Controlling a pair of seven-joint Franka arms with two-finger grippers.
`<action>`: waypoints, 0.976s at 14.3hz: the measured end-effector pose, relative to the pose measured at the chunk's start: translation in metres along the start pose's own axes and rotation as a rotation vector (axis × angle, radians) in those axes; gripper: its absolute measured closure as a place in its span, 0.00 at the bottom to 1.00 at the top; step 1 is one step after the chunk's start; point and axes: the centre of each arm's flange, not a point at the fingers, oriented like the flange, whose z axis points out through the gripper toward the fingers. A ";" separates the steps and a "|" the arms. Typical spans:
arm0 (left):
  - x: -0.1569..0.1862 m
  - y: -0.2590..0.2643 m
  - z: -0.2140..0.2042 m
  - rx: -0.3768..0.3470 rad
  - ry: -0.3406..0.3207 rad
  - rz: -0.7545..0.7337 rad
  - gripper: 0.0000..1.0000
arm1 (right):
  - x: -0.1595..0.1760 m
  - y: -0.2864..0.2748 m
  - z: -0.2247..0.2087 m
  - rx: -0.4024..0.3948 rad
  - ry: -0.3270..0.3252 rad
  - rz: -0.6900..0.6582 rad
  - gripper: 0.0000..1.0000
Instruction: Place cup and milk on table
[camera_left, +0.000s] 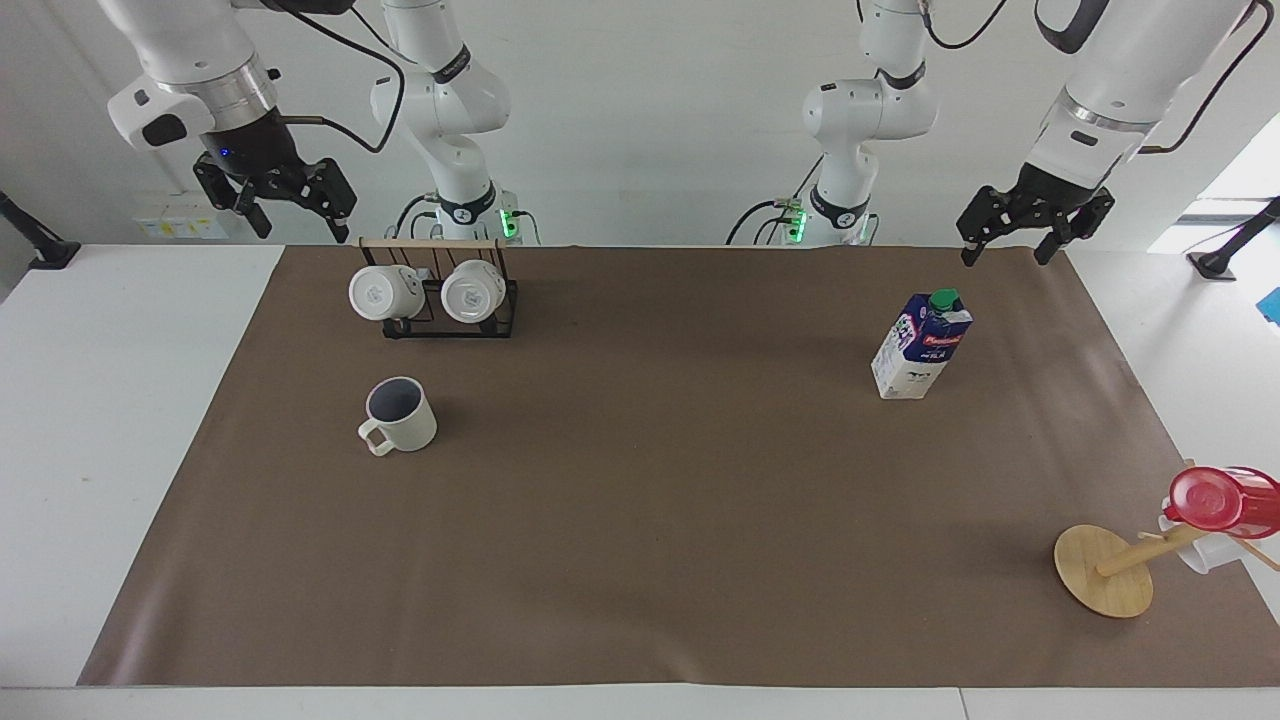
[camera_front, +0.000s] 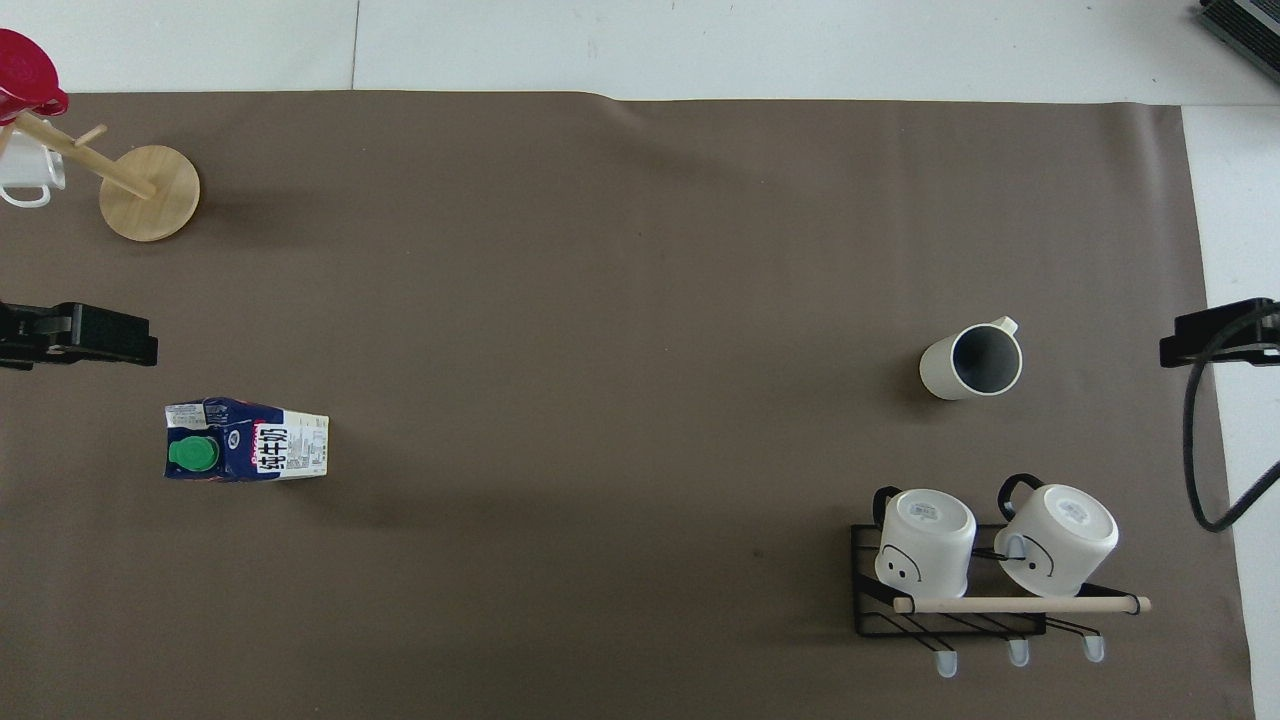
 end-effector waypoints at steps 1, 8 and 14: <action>0.000 0.000 0.000 0.000 0.000 0.000 0.00 | 0.000 0.000 0.000 0.000 0.000 0.002 0.00; 0.000 0.000 0.000 0.000 0.000 0.000 0.00 | 0.000 -0.001 0.002 0.000 -0.004 0.000 0.00; 0.000 0.000 0.000 0.000 0.000 0.000 0.00 | 0.003 -0.008 0.007 0.000 0.009 -0.012 0.00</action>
